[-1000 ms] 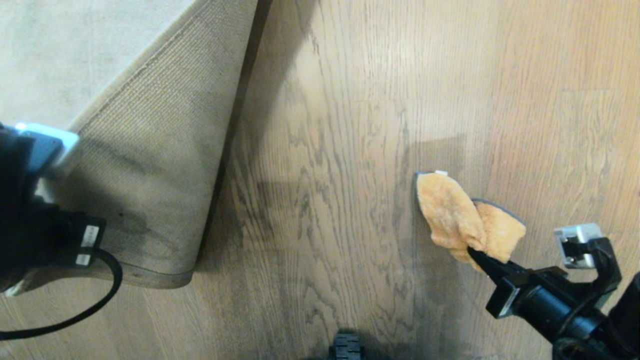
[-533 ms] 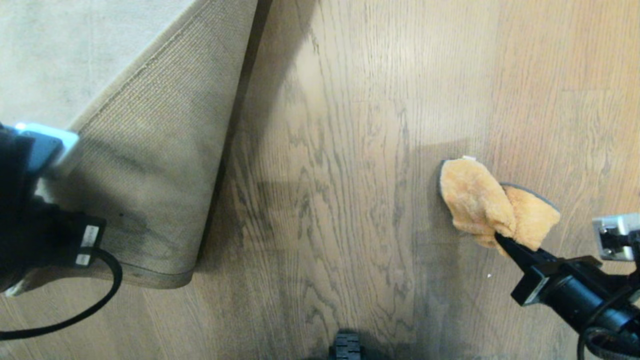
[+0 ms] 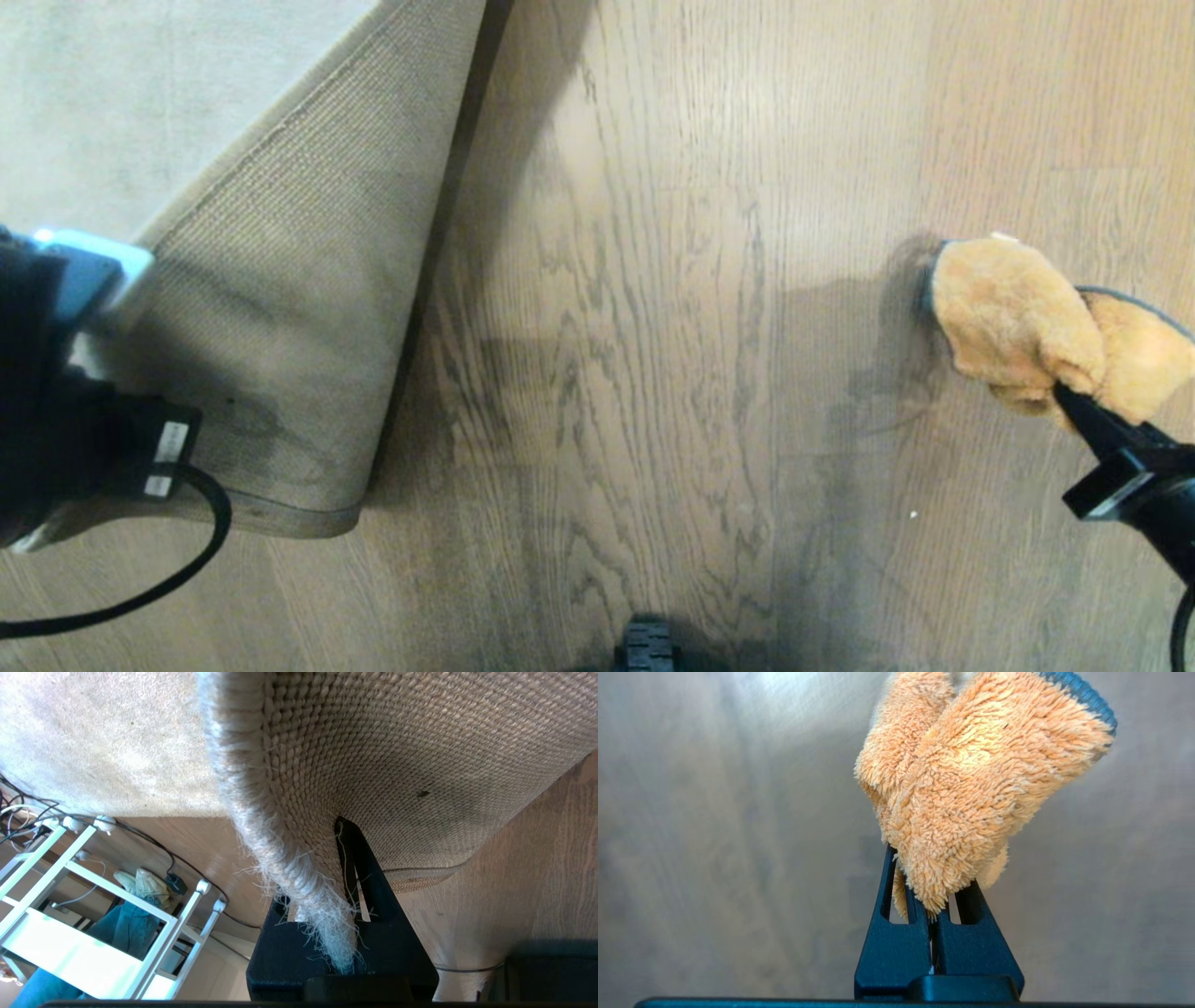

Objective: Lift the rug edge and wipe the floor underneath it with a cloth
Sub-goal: Lay down the carpet

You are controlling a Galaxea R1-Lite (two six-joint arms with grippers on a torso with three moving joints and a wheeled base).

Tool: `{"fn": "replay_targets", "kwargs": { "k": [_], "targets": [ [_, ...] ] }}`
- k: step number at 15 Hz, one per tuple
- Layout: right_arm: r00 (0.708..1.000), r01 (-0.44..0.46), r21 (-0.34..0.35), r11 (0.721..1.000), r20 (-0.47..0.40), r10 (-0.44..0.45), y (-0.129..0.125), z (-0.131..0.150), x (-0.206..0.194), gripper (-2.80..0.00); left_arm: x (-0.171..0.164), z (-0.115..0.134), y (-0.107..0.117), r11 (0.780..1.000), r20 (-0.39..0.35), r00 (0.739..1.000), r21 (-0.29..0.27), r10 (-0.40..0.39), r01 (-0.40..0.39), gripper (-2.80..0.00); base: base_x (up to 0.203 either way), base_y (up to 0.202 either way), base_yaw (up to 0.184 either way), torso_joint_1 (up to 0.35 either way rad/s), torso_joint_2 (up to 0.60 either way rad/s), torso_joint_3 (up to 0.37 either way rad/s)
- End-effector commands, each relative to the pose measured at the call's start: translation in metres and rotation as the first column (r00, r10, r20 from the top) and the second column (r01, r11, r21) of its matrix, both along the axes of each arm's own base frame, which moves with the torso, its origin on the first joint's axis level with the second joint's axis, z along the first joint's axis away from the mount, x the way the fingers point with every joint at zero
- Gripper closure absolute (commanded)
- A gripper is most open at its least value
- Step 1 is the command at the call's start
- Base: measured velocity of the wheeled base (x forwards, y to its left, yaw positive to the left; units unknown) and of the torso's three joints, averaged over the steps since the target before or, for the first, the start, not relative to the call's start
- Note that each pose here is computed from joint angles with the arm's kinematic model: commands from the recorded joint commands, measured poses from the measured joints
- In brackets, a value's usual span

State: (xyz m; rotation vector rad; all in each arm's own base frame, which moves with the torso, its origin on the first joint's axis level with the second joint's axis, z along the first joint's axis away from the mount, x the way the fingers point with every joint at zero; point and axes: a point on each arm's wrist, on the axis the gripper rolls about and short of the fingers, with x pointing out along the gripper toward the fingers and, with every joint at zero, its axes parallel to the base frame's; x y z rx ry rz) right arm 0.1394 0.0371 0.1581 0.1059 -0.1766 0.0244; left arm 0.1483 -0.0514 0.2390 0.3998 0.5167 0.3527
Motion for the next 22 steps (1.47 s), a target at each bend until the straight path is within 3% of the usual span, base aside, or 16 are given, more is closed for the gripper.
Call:
{"fn": "replay_targets", "kwargs": {
  "k": [1,6,9,12,15,18,22],
  "targets": [
    [0.991,0.057,0.033,0.998,0.117,-0.061,-0.012,0.015,-0.013,0.0,-0.001,0.0,-0.001,1.0,-0.001,1.0,0.003,-0.007,0.007,0.0,0.0,0.0,0.0,0.0,0.0,0.0],
    [0.944,0.231,0.045,0.972,0.23,-0.235,-0.036,0.03,-0.041,0.0,-0.001,0.0,-0.005,1.0,0.001,1.0,0.003,-0.028,0.028,0.0,0.0,0.0,0.0,0.0,0.0,0.0],
    [0.933,0.251,0.034,0.967,0.257,-0.252,-0.04,0.03,-0.077,0.0,-0.001,0.001,-0.005,1.0,0.012,1.0,-0.003,-0.027,0.027,0.0,0.0,0.0,0.0,0.0,0.0,0.0],
    [0.95,0.207,-0.036,0.978,0.247,-0.192,-0.041,0.015,-0.123,0.0,-0.001,0.001,-0.005,1.0,0.013,1.0,-0.005,-0.027,0.027,0.0,0.0,0.0,0.0,0.0,0.0,0.0],
    [0.979,0.148,-0.126,0.981,0.16,-0.127,-0.041,-0.006,-0.144,0.0,-0.001,-0.001,-0.005,1.0,0.009,1.0,-0.005,-0.027,0.027,0.0,0.0,0.0,0.0,0.0,0.0,0.0],
    [0.997,0.034,-0.197,0.98,-0.06,-0.047,-0.039,-0.039,-0.137,0.0,-0.001,-0.001,-0.005,1.0,0.007,1.0,-0.005,-0.026,0.026,0.0,0.0,0.0,0.0,0.0,0.0,0.0],
    [0.94,-0.062,-0.212,0.975,-0.341,-0.015,-0.038,-0.069,-0.138,0.0,-0.001,-0.001,-0.005,1.0,0.009,1.0,-0.004,-0.026,0.026,0.0,0.0,0.0,0.0,0.0,0.0,0.0]
  ]
}}
